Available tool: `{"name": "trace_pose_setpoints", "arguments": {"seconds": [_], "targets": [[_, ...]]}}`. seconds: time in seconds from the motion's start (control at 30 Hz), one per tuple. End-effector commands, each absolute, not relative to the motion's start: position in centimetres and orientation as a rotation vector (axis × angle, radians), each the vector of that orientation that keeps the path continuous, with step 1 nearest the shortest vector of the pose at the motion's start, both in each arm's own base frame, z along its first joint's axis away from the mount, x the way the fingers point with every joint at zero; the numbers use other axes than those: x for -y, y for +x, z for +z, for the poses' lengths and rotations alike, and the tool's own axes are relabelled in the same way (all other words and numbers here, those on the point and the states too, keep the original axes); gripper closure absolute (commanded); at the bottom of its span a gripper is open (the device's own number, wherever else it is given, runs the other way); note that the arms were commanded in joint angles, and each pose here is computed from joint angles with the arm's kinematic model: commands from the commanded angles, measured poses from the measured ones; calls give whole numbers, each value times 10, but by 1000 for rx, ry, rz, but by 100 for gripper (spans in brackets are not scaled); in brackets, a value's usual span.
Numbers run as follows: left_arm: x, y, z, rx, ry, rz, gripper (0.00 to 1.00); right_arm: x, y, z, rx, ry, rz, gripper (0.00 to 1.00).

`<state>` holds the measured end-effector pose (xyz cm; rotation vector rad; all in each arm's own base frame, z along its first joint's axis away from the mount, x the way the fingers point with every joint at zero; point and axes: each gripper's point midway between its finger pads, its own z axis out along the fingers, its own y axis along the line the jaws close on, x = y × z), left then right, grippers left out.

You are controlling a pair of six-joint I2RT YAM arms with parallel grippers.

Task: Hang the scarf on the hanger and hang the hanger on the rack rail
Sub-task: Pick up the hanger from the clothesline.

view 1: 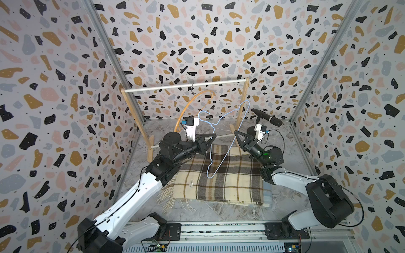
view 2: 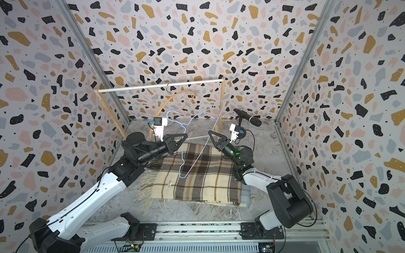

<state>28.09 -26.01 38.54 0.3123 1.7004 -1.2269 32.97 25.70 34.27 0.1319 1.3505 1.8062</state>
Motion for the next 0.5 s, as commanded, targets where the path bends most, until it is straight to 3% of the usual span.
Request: {"name": "trace_pose_setpoints", "arguments": {"seconds": [0.0, 0.2, 0.47], "targets": [[260, 278, 397, -1637, 334, -1225, 100, -253, 314, 363, -1280, 65, 1822, 93], [256, 272, 380, -1672, 362, -1191, 100, -244, 309, 357, -1272, 64, 1749, 55], [232, 262, 344, -1695, 277, -1111, 100, -219, 318, 316, -1483, 123, 1463, 31]]}}
